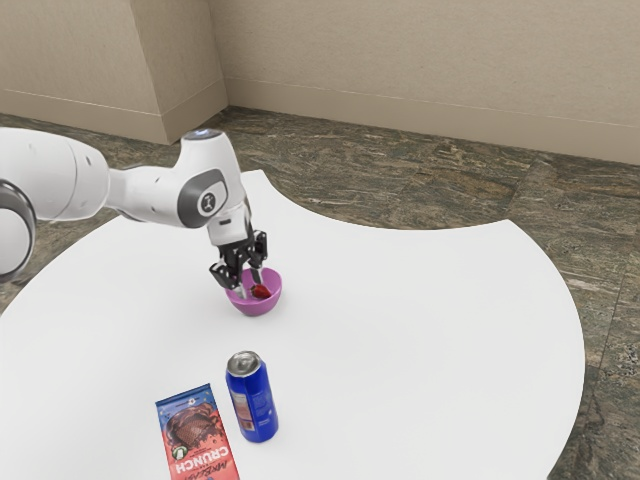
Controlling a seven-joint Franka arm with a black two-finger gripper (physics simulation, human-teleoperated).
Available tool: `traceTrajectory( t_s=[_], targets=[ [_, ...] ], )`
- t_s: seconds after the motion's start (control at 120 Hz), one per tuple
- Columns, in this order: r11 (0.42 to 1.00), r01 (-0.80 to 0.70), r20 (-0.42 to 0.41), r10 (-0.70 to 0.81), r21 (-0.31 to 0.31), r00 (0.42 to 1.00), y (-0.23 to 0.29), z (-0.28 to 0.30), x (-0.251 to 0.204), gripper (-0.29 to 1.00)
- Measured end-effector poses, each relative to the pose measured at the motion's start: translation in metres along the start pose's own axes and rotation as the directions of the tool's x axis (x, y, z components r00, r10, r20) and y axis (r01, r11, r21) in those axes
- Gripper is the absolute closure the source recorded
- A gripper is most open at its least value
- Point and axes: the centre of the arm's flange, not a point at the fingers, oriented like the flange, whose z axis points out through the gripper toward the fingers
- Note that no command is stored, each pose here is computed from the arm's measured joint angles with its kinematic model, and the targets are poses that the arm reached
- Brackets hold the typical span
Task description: Take strawberry from the bowl
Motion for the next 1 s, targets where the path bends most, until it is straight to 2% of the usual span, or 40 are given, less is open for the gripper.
traceTrajectory(
  t_s=[0.808,1.0],
  targets=[
    [1.000,-0.020,-0.016,0.020,-0.003,1.000,-0.013,0.024,-0.001,0.40],
    [1.000,-0.022,-0.017,0.022,-0.003,1.000,-0.013,0.024,-0.001,0.53]
  ],
)
